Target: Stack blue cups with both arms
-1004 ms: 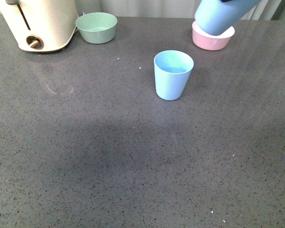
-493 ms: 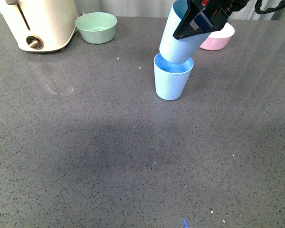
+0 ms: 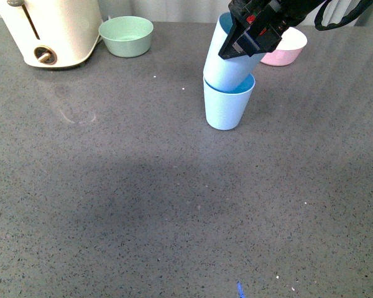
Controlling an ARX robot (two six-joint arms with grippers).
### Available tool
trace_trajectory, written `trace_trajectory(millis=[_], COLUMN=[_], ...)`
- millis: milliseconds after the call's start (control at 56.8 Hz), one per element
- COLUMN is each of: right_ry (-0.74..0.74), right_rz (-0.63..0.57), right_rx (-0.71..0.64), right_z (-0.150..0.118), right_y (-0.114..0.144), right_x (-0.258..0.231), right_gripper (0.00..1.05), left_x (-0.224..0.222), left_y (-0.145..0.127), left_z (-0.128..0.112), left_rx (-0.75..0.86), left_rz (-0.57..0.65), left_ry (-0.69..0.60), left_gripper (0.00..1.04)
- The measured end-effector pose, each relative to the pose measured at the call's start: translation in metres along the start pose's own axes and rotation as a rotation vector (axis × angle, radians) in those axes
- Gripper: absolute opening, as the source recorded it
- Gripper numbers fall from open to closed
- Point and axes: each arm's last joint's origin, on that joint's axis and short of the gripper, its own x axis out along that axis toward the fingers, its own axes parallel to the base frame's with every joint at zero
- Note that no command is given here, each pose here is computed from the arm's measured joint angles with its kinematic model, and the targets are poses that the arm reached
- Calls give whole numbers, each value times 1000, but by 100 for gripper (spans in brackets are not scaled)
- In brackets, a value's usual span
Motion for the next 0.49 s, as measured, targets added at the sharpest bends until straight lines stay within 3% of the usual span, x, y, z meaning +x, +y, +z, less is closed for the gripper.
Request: trace_trajectory(millis=[194, 493], right_ry=[-1, -103], right_rz=[-5, -106], right_rx=[7, 49], right_z=[1, -4], right_y=[1, -14], right_x=[0, -30], right_gripper=[50, 92], left_x=[0, 0], left_y=[0, 0], left_z=[0, 0], left_rx=[0, 0], left_rz=[0, 0], left_ry=[0, 0], left_gripper=[96, 96])
